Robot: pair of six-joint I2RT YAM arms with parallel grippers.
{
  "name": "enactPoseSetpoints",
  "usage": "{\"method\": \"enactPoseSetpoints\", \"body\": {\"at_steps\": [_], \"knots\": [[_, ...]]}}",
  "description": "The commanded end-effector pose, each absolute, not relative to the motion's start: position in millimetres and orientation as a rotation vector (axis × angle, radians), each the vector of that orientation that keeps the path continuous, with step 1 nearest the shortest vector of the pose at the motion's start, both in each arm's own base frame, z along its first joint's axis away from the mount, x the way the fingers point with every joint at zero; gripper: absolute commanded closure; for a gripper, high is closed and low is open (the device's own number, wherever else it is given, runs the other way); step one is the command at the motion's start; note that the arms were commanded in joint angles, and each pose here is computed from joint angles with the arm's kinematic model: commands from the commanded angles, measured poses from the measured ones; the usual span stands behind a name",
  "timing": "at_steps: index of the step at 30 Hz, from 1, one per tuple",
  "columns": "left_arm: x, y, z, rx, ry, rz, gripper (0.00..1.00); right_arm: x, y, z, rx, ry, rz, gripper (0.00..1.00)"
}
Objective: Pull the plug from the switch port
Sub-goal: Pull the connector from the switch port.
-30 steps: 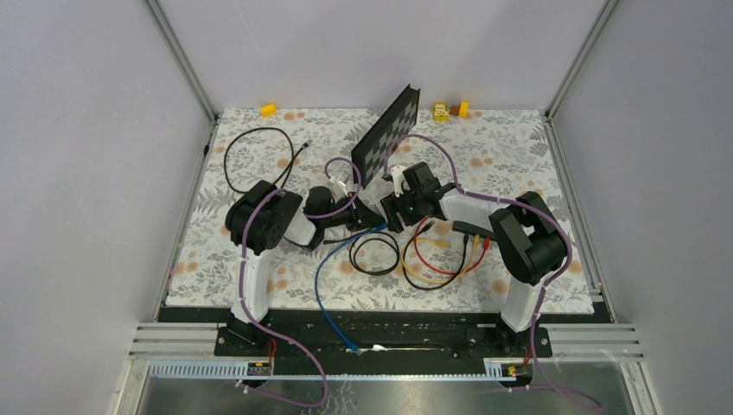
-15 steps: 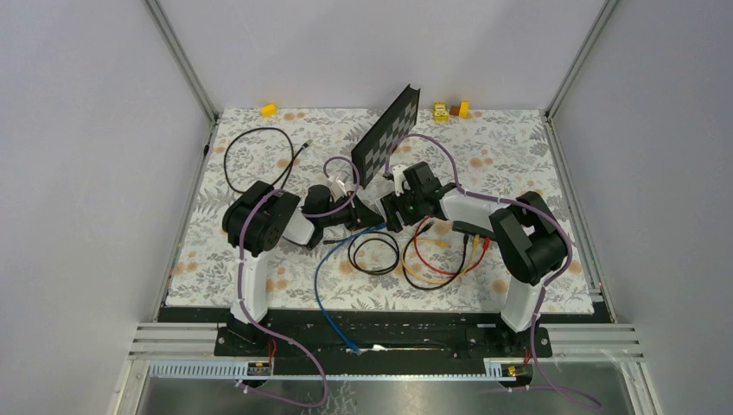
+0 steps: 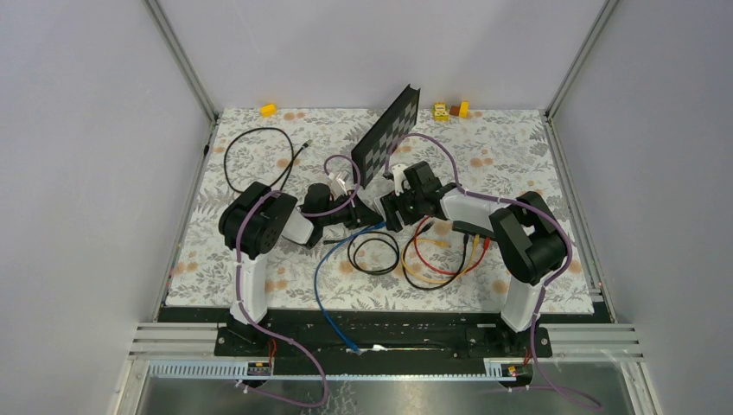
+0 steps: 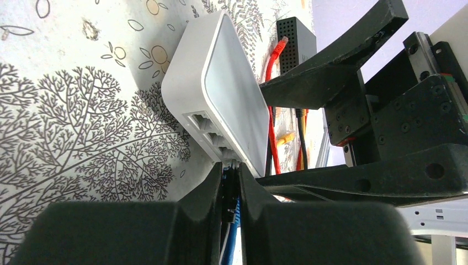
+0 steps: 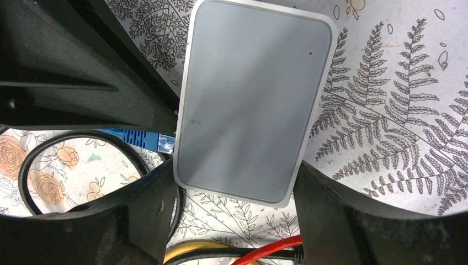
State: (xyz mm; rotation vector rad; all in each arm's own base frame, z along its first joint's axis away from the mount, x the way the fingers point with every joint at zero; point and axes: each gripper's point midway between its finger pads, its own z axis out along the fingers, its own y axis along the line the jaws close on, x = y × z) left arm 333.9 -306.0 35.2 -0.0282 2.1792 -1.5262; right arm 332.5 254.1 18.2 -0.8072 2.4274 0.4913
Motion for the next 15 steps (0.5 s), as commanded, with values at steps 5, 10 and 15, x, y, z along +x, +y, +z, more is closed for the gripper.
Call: {"method": "enactPoseSetpoints", "body": {"at_steps": [5, 10, 15], "knots": [[339.1, -301.9, 51.6, -0.015, 2.109, -1.52, 1.0, 347.3, 229.5, 18.2, -0.784, 2.416, 0.36, 0.54], [336.7, -301.8, 48.8, -0.012, 2.118, -1.522, 1.0, 349.2, 229.8, 22.0, -0.815, 2.394, 0.368, 0.55], [336.9, -302.0, 46.7, -0.031, 2.126, -1.528, 1.0, 341.2, 235.4, 12.4, -0.768, 2.467, 0.43, 0.55]]}}
